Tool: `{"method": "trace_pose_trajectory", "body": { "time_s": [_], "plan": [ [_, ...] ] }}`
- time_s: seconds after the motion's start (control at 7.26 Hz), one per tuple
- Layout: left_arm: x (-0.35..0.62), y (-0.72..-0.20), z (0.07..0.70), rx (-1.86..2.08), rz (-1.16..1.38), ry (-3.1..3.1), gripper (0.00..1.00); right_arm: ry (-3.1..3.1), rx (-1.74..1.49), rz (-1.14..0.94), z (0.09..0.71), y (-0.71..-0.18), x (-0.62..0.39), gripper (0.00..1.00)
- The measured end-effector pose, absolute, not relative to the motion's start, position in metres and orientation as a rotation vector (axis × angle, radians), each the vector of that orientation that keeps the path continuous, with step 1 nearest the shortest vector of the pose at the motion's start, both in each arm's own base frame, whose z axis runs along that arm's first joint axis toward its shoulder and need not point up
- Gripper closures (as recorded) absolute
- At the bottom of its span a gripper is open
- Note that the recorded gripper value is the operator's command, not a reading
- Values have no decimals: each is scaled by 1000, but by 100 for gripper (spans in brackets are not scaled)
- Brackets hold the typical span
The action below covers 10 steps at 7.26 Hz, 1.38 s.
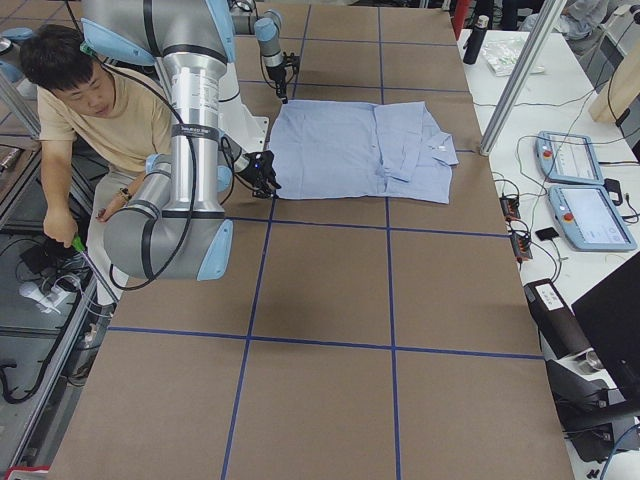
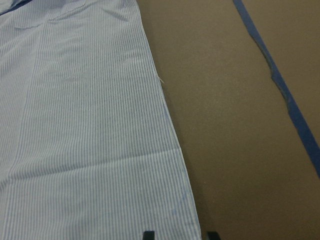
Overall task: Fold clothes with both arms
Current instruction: 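Close both grippers on the shirt hem corners, then lift the hem corners with both grippers and carry them toward the collar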
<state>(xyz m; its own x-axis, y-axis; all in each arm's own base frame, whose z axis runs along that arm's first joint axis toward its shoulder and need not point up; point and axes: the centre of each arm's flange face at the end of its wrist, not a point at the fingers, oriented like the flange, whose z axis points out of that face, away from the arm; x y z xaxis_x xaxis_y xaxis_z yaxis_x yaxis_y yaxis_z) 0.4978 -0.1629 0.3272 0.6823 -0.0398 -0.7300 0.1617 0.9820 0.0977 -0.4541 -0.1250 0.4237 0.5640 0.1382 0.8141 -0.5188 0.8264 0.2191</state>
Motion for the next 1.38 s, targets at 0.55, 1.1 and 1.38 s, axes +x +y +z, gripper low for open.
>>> {"method": "trace_pose_trajectory", "body": {
  "time_s": [0.55,1.1,1.38],
  "plan": [
    [498,-163,327,159,-113,812,100,-876,481,394,427,-129,-454,70],
    [498,-163,323,157,-112,821,100,-859,491,390,434,-131,-457,100],
    [497,-163,316,157,-107,835,100,-881,493,418,420,-141,-456,100]
  ]
}}
